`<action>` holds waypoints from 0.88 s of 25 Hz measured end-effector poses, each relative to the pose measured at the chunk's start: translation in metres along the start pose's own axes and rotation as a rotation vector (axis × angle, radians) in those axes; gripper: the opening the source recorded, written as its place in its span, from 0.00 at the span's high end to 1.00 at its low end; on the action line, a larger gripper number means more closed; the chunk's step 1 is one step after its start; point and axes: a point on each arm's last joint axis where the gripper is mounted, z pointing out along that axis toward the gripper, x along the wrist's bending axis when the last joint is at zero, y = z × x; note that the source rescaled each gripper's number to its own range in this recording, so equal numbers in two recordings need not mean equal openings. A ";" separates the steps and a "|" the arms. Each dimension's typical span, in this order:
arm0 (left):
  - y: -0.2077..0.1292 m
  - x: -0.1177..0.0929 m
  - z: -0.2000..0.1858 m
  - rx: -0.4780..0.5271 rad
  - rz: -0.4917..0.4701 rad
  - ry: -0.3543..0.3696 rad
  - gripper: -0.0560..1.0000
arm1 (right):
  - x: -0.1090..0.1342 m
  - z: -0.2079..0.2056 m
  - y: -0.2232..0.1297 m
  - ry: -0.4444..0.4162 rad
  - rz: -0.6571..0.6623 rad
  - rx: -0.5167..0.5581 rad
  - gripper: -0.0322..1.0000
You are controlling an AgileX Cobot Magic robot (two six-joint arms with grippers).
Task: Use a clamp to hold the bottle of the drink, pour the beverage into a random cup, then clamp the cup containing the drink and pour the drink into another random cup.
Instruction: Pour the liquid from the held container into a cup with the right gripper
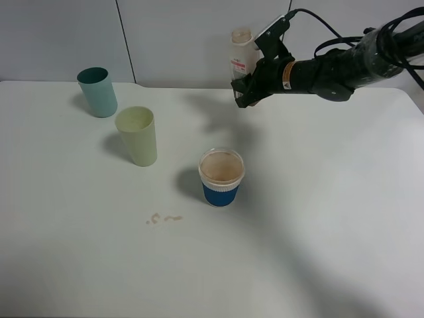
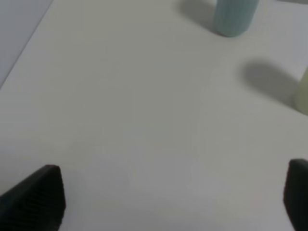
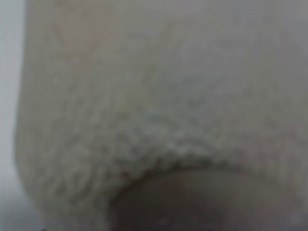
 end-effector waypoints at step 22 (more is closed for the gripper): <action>0.000 0.000 0.000 0.000 0.000 0.000 0.24 | 0.032 -0.051 0.006 -0.004 -0.018 0.135 0.97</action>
